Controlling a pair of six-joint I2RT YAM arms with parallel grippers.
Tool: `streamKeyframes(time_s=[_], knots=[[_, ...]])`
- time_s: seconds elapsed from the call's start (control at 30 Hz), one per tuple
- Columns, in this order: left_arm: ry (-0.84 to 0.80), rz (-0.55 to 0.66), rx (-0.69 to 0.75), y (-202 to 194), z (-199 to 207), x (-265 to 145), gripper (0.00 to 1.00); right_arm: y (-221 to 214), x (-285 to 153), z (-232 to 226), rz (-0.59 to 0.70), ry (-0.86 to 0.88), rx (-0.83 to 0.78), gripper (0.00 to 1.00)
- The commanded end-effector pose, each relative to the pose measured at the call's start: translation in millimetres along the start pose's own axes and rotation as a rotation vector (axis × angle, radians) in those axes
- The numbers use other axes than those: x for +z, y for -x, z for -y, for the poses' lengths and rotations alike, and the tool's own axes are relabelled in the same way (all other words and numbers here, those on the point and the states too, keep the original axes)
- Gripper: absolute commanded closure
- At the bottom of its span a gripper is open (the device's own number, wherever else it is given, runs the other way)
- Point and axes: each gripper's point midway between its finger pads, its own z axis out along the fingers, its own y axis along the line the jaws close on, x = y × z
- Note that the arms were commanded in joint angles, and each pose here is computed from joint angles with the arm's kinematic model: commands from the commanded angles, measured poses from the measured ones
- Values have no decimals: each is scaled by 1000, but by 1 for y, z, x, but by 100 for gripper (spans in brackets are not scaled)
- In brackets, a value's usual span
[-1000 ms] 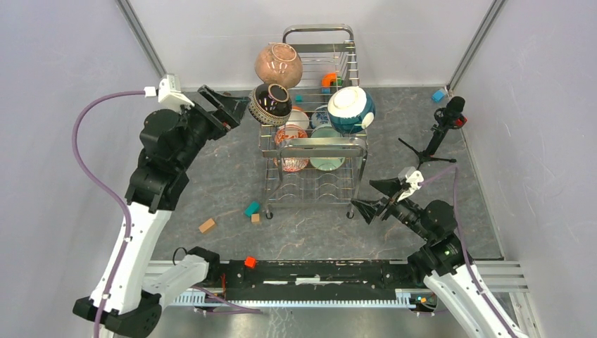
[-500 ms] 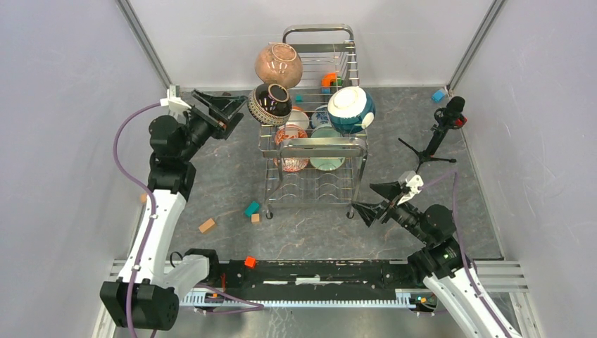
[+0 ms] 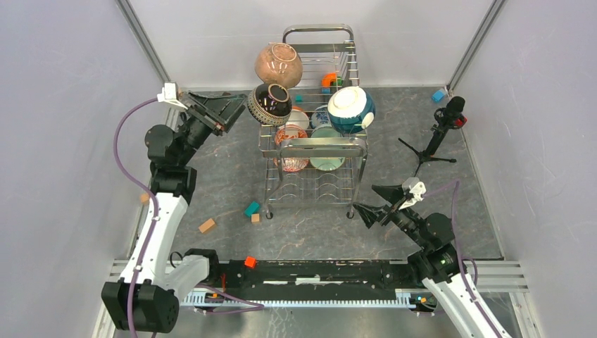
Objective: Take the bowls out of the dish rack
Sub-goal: Pick up the bowl from the dish rack.
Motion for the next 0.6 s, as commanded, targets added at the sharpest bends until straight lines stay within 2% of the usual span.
streamKeyframes(time_s=[0.0,0.27,0.57], knots=[[-92,-34,-39,-5,12,1,1,10,2,-1,65,9,-8,5],[-115,-61,-49,-11,11,0,4,11,2,1,76,0,-11,5],[-216,-101,-154,-14,15,7,20,9,4,2,70,-3,-4,5]])
